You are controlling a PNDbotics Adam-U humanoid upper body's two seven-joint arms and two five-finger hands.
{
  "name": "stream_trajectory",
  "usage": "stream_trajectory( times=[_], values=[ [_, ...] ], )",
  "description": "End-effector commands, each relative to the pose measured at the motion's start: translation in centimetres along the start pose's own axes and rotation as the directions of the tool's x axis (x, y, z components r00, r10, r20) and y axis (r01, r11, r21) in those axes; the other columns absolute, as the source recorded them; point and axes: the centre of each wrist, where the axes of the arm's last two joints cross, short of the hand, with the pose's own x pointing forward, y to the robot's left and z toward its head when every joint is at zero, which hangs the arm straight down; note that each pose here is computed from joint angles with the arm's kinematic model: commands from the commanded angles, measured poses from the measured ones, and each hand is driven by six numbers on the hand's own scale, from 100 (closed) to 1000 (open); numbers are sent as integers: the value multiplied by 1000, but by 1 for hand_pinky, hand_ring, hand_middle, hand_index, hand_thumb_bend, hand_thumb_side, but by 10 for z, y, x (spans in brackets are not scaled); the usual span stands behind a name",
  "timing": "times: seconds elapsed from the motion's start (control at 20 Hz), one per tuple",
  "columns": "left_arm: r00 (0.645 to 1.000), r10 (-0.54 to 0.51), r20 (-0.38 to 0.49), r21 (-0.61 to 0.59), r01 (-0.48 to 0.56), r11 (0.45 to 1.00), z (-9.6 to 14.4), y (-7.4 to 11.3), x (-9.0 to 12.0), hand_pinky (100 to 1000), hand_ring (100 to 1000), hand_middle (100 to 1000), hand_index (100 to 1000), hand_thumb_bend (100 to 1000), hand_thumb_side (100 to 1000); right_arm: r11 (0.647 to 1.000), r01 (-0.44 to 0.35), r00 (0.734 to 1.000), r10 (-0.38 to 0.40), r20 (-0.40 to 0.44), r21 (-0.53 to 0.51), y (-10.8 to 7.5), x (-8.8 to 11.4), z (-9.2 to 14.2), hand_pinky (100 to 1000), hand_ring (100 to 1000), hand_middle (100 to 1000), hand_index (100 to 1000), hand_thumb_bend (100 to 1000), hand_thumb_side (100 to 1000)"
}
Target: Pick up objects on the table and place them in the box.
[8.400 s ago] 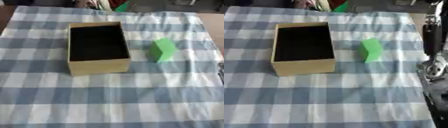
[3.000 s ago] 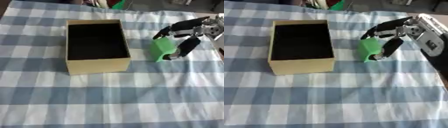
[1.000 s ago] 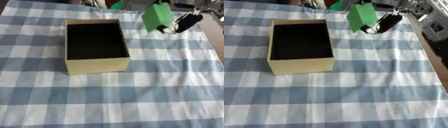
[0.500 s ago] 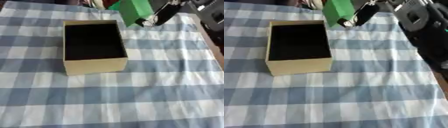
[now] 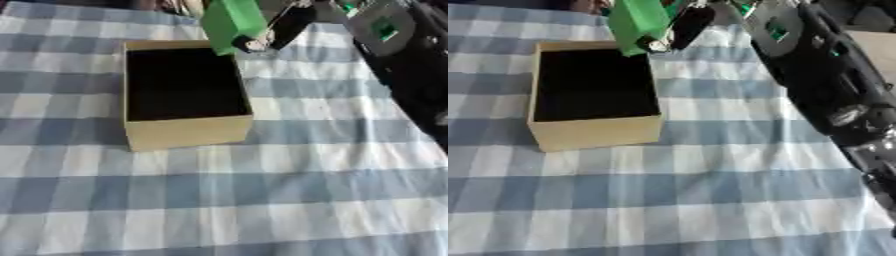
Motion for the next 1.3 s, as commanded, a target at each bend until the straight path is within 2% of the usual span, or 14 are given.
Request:
stream_trajectory(
  times=[0.05, 0.55, 0.95, 1.05, 1.3],
  values=[
    [999, 15, 28, -5, -14, 1000, -5, -1, 6, 731, 619, 725, 796, 100, 938, 1000, -3, 1000, 3, -24, -15, -5, -4, -6, 729, 592, 501, 608, 100, 363],
    [999, 24, 34, -7, -24, 1000, -7, -3, 7, 733, 618, 726, 795, 100, 940, 999, 18, 999, -15, -45, 50, 26, -11, -29, 729, 600, 514, 639, 100, 393],
    [999, 28, 35, -8, -27, 1000, -8, -3, 7, 733, 618, 727, 795, 100, 941, 997, 20, 999, -18, -32, 73, 35, -12, -36, 736, 612, 528, 677, 100, 413],
    [999, 28, 34, -9, -28, 1000, -8, -3, 7, 734, 618, 727, 795, 100, 942, 997, 20, 999, -18, -28, 80, 36, -12, -38, 741, 621, 541, 684, 100, 448],
    [999, 27, 30, -11, -27, 1000, -7, -3, 7, 734, 618, 728, 795, 100, 943, 992, -1, 1000, 3, -19, 127, 37, -11, -39, 763, 682, 639, 819, 100, 568]
  ],
)
